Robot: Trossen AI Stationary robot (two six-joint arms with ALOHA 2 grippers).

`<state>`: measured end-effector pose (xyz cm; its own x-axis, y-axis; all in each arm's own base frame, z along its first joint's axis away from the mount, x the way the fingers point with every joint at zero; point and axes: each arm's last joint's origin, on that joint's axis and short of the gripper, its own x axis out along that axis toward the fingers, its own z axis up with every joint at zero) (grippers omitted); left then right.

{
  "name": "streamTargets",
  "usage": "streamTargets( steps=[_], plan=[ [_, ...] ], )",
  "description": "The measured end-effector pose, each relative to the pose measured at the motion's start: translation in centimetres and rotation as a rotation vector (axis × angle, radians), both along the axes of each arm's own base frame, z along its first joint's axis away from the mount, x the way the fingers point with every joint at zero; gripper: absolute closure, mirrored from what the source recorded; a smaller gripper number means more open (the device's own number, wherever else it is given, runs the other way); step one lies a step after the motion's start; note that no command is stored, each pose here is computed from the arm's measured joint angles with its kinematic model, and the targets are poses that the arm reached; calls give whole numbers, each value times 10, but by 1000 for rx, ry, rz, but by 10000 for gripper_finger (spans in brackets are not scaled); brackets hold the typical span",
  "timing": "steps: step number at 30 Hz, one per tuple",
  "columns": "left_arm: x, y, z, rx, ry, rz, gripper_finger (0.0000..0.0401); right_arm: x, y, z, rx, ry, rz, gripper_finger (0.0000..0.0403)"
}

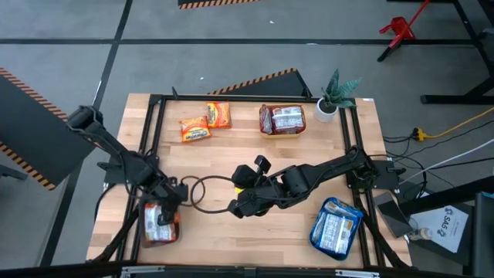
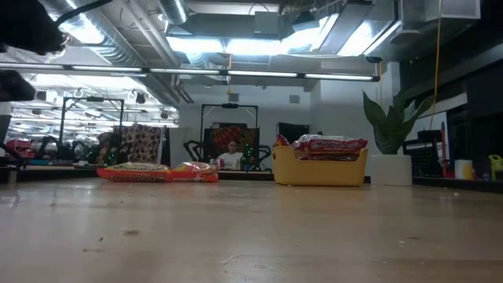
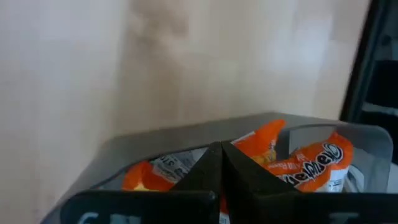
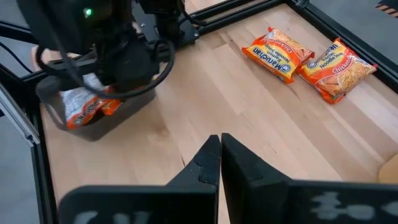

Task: Sort Maruchan noodles
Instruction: Put the orange noodle pack into the black bin

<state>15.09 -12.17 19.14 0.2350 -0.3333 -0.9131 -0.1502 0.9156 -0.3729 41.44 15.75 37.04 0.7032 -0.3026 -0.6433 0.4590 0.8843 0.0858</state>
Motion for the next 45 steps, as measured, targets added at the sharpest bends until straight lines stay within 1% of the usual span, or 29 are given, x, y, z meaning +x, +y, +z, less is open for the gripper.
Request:
streamTargets(
  steps=[4,8,13,15,17,19,22,23,27,28,29,31,33,35,37,41,45],
  plan=[
    [2,-3,-1,-30,-5,-29,401,0,0,0,-14,6,11,403],
    [5,-1,1,-104,13,-119,401,-1,-1,-1,-53,39,38,403],
    [6,1,-1,-198,85,-202,401,-1,0,-1,-54,39,50,403],
    [6,0,-2,-183,72,-216,401,-1,0,-1,-39,45,64,403],
    [8,-2,-4,-139,43,-204,401,-1,1,-1,-28,48,74,403],
    [10,-1,-6,-85,22,-171,401,-1,1,-2,-24,50,78,403],
    [11,1,-6,-37,-7,-112,401,-1,1,-2,-18,50,82,403],
    [11,2,-6,-23,-4,-101,401,-1,1,-2,-18,51,83,403],
    [0,10,-14,61,116,-98,401,-1,1,-2,-24,54,89,403],
    [-3,11,-19,66,144,-124,401,-1,1,-2,-25,54,89,403],
    [-3,10,-20,44,139,-149,401,-1,1,-2,-26,55,90,403],
    [1,5,-15,-34,102,-178,401,-1,1,-2,-33,58,97,403],
    [3,3,-12,-74,72,-189,401,-1,1,-2,-42,62,105,403],
    [8,0,-10,-100,9,-191,401,-1,1,-2,-47,65,110,403],
    [10,0,-13,-88,-33,-188,401,-1,1,-2,-57,69,118,403],
    [9,3,-30,-45,-11,-200,401,-1,1,-2,-62,71,122,403],
    [7,10,-38,-19,8,-165,401,-2,1,-2,-72,79,130,403]
  ],
)
